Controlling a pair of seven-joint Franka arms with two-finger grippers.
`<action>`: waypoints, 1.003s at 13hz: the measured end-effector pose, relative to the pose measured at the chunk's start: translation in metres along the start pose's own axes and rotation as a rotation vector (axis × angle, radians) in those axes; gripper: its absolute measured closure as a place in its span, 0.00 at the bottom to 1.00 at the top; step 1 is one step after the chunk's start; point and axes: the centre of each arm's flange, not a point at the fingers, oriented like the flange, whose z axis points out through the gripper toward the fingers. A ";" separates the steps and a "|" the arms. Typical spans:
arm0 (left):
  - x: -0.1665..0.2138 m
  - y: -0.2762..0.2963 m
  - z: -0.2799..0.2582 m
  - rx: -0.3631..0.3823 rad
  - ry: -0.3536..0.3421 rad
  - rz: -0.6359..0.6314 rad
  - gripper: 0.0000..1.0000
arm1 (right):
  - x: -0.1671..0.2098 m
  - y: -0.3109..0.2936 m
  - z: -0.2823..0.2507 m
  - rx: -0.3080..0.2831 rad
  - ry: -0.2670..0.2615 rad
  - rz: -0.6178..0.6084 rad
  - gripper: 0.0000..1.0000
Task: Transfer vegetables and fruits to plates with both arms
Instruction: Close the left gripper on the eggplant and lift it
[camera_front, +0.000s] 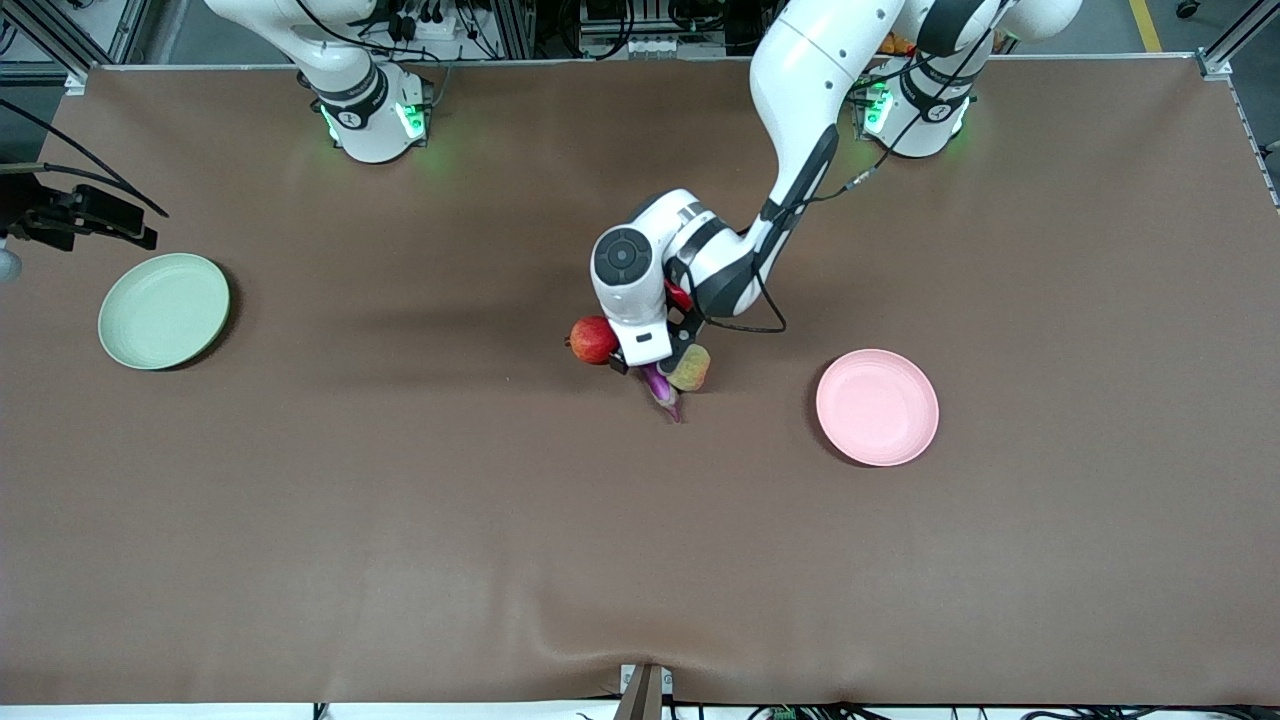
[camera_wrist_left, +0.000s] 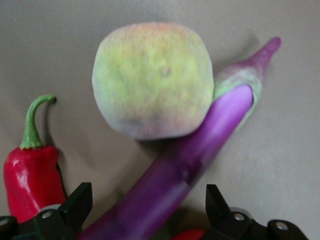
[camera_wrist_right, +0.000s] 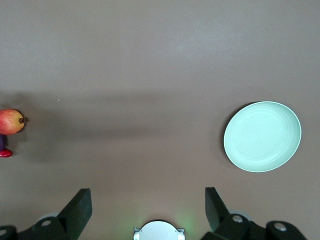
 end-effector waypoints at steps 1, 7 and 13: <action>0.002 0.000 0.004 0.006 0.002 -0.002 0.00 | 0.000 0.000 0.000 0.000 0.000 0.001 0.00; -0.013 -0.005 0.027 0.025 0.009 0.023 0.34 | -0.002 0.008 0.002 0.004 -0.019 0.014 0.00; -0.016 -0.001 -0.092 -0.069 -0.021 0.026 0.59 | 0.012 0.009 0.023 0.004 -0.063 0.017 0.00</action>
